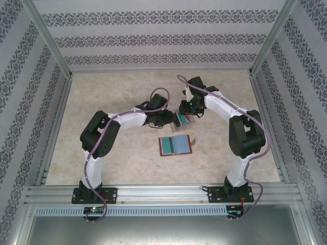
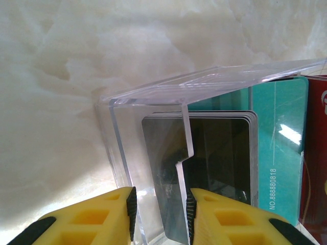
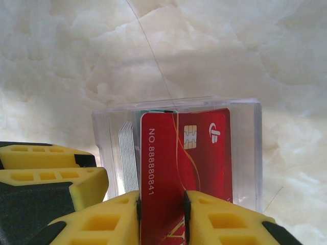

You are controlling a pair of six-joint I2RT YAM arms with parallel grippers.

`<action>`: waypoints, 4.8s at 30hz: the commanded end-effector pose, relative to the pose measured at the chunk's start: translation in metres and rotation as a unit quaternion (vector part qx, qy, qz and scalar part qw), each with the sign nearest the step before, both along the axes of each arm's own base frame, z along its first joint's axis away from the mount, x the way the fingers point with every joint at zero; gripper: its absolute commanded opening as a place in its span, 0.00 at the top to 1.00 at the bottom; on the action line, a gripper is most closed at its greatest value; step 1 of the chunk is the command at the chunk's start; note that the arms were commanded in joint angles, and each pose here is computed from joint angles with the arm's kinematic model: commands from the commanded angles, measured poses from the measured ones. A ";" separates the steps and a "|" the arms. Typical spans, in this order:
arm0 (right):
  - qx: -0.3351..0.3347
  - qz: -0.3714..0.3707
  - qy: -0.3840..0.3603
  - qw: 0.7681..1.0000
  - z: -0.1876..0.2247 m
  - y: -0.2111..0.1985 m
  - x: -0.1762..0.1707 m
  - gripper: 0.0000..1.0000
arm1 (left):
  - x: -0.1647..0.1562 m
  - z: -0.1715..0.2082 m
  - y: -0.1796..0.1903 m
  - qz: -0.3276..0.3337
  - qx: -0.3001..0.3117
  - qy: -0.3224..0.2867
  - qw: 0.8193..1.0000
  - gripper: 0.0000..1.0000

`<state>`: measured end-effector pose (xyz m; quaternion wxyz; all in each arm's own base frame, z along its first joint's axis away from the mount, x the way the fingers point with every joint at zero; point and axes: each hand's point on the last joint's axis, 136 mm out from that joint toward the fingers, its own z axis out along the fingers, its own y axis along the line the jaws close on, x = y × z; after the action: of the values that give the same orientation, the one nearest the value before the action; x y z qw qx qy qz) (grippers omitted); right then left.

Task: Put the credit cards into the card holder

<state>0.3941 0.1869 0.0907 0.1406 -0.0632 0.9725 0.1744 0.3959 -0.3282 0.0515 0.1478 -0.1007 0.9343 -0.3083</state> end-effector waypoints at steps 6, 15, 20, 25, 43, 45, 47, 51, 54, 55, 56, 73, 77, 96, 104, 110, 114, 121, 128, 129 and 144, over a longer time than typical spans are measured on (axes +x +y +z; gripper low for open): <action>0.004 0.002 -0.010 1.000 0.012 0.001 0.001 0.81 | -0.013 -0.024 0.016 0.006 0.032 0.040 0.999 0.66; 0.029 -0.001 -0.019 0.999 0.026 0.003 0.001 0.86 | -0.013 -0.024 0.015 0.007 0.031 0.039 0.999 0.66; 0.043 -0.004 -0.017 0.999 0.029 0.001 0.001 0.87 | -0.013 -0.024 0.015 0.005 0.032 0.040 0.999 0.66; 0.052 -0.005 -0.011 0.999 0.028 0.000 0.000 0.86 | -0.014 -0.027 0.015 0.005 0.032 0.043 0.999 0.67; 0.078 -0.003 0.016 0.997 0.018 0.006 -0.003 0.81 | -0.014 -0.028 0.014 0.003 0.031 0.047 0.998 0.67; 0.081 -0.003 0.019 0.997 0.017 0.006 -0.003 0.81 | -0.014 -0.027 0.014 0.003 0.031 0.046 0.998 0.66; 0.084 -0.004 0.022 0.996 0.016 0.006 -0.003 0.82 | -0.014 -0.027 0.014 0.003 0.030 0.046 0.998 0.67; 0.084 -0.007 0.024 0.996 0.014 0.005 -0.002 0.82 | -0.014 -0.027 0.013 0.001 0.031 0.046 0.998 0.67; 0.090 -0.006 0.027 0.996 0.015 0.006 -0.003 0.85 | -0.014 -0.027 0.013 0.000 0.031 0.047 0.998 0.66; 0.091 -0.005 0.027 0.996 0.014 0.007 -0.003 0.84 | -0.014 -0.027 0.013 0.000 0.031 0.047 0.998 0.66; 0.098 -0.004 0.026 0.995 0.016 0.008 -0.003 0.85 | -0.015 -0.028 0.014 0.001 0.032 0.049 0.998 0.67; 0.076 -0.022 0.013 0.997 0.021 -0.011 0.001 0.92 | -0.014 -0.027 0.013 -0.001 0.030 0.048 0.998 0.66; 0.061 -0.030 -0.004 0.998 0.025 -0.018 0.003 0.95 | -0.014 -0.026 0.013 0.000 0.030 0.047 0.998 0.66; 0.046 -0.074 -0.125 0.988 0.085 -0.053 -0.007 1.00 | -0.009 0.022 0.009 -0.014 -0.008 -0.025 1.000 0.54; 0.134 -0.089 -0.126 0.979 0.089 -0.038 -0.050 1.00 | -0.017 0.050 0.017 -0.014 -0.021 -0.059 0.998 0.51; 0.234 -0.094 -0.104 0.962 0.088 -0.016 -0.080 1.00 | -0.037 0.076 0.013 -0.021 -0.093 -0.072 0.993 0.47; 0.299 -0.109 -0.101 0.942 0.096 -0.009 -0.090 1.00 | -0.051 0.095 -0.001 -0.029 -0.184 -0.064 0.980 0.43; 0.383 -0.110 -0.079 0.914 0.114 0.007 -0.096 1.00 | -0.058 0.123 -0.025 -0.054 -0.308 -0.051 0.948 0.41; 0.384 -0.115 -0.067 0.914 0.108 0.008 -0.095 1.00 | -0.056 0.142 -0.033 -0.062 -0.348 -0.065 0.933 0.43; 0.385 -0.117 -0.066 0.913 0.107 0.008 -0.095 1.00 | -0.055 0.144 -0.032 -0.062 -0.349 -0.068 0.932 0.45; 0.383 -0.126 -0.034 0.914 0.086 0.008 -0.099 0.99 | -0.062 0.146 -0.033 -0.076 -0.360 -0.069 0.927 1.00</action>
<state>0.3028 0.1896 0.1857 0.2271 0.1193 0.8223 0.5080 0.3400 -0.3570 0.1864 0.1351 -0.0803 0.7672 -0.6219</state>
